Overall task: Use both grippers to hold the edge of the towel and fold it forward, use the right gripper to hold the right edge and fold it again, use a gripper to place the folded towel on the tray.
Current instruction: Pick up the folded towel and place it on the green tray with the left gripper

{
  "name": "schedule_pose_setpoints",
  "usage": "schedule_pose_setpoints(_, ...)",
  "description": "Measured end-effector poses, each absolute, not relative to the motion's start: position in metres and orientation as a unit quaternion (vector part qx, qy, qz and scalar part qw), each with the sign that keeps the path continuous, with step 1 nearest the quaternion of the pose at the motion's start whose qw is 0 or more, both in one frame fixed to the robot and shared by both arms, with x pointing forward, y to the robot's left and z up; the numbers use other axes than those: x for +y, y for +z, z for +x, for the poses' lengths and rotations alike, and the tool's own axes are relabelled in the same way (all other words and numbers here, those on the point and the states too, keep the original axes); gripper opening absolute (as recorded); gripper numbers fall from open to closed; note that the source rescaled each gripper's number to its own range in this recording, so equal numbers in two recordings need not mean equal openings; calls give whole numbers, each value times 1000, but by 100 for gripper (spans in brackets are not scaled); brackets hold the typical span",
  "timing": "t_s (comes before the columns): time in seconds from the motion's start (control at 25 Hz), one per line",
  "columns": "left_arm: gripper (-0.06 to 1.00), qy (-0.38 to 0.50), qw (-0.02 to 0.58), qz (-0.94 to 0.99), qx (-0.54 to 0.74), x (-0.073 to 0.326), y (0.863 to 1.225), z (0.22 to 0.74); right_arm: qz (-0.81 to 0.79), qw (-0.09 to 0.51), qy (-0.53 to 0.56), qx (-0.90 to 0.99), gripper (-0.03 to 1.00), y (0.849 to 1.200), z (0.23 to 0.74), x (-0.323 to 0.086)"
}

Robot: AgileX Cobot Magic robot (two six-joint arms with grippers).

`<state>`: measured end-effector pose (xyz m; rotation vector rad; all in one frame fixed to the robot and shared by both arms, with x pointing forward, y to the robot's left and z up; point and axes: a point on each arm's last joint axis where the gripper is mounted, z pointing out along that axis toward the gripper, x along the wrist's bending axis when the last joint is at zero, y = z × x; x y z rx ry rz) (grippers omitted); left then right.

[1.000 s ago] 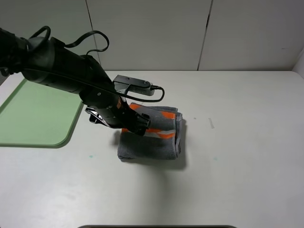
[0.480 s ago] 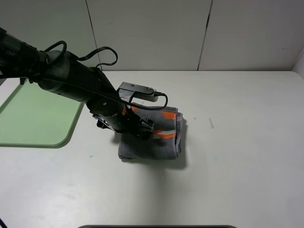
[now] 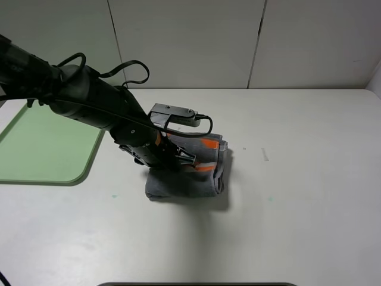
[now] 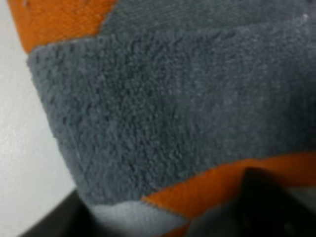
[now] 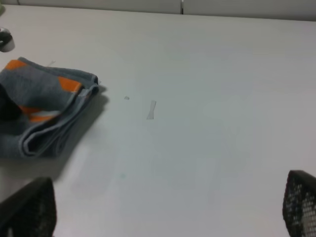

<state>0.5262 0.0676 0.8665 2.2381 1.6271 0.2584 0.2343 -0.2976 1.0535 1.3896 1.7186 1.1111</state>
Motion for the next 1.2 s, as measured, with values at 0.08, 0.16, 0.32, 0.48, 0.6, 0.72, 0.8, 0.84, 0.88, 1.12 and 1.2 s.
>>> schedule_pose_setpoints(0.08,32,91,181,792,576,67,867,526,531,328,424,656,100,1054,234,-298)
schedule_pose_setpoints(0.16,19,92,182,792,575,67,867,526,531,328,424,656,100,1054,234,-298)
schedule_pose_setpoints(0.32,11,92,181,792,575,67,867,527,531,328,424,656,100,1054,234,-298)
schedule_pose_setpoints(0.48,11,92,176,793,576,68,866,526,531,328,424,656,100,1054,234,-298)
schedule_pose_setpoints(0.6,11,94,167,794,577,69,867,525,531,328,424,656,100,1054,234,-298)
schedule_pose_setpoints(0.72,11,98,149,792,584,76,872,526,531,328,424,656,100,1054,234,-298)
schedule_pose_setpoints(0.8,11,104,133,789,591,84,878,527,531,328,424,656,100,1054,234,-298)
schedule_pose_setpoints(0.84,11,106,125,787,594,89,881,528,531,328,424,656,100,1054,234,-298)
schedule_pose_setpoints(0.88,11,110,120,786,597,93,886,529,531,328,424,656,100,1054,234,-298)
schedule_pose_setpoints(1.12,11,128,107,775,610,122,912,539,531,328,424,656,100,1054,234,-298)
schedule_pose_setpoints(1.2,11,133,99,772,613,132,918,542,531,328,424,656,100,1054,234,-298)
